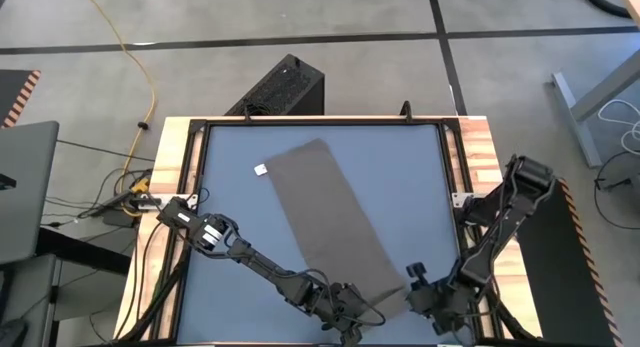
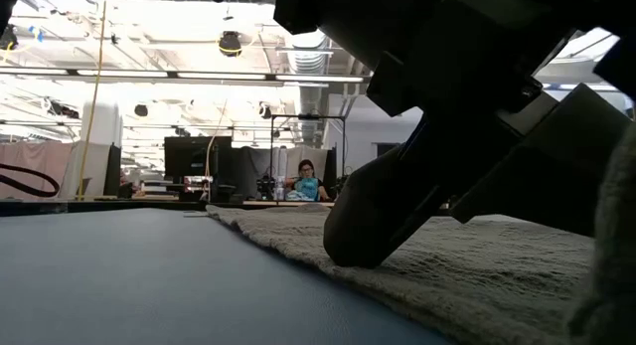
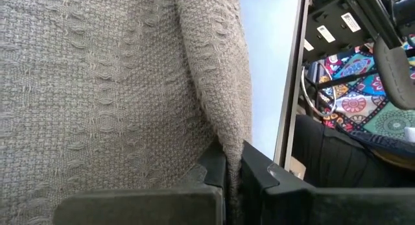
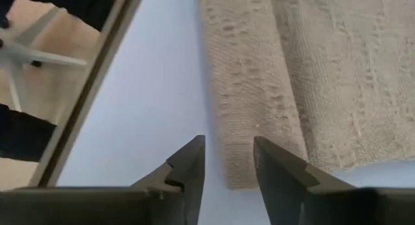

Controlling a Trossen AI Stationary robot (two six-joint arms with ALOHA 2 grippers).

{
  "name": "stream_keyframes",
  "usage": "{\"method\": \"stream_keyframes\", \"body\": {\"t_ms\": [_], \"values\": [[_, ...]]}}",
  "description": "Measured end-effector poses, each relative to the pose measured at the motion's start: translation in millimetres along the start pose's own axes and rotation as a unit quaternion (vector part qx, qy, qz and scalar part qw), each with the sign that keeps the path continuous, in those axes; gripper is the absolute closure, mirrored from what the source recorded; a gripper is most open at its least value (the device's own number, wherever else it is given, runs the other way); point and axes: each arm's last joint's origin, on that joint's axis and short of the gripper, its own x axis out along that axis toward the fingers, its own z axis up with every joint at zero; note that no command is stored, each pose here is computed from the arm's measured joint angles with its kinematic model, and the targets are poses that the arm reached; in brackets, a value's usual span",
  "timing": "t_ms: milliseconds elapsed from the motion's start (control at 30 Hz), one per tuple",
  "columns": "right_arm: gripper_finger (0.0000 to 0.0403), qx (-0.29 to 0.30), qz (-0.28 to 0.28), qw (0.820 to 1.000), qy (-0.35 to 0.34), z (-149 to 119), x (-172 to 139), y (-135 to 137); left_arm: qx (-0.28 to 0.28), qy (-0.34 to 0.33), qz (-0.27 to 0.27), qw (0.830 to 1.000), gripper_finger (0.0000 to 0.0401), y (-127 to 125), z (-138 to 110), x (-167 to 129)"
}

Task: Roll towel into tight, uniform cylinder
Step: Roll the gray towel

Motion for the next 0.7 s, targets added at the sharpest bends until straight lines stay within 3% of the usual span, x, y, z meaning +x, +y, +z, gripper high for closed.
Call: {"method": "stream_keyframes", "body": {"t_ms": [333,500,700], "values": [[0.0198,-0.014,-0.016,0.999,0.047,-9,22,-2,0.000,-0.001,0.000,1.000,0.0401,0,0,0],[0.0202,-0.023,-0.042,0.997,0.063,-16,35,-2,0.025,-0.009,-0.015,1.000,0.0389,-3,2,0],[0.0226,-0.025,-0.049,0.996,0.071,-18,37,-3,0.073,0.015,-0.029,0.997,0.0341,-13,9,-4]]}}
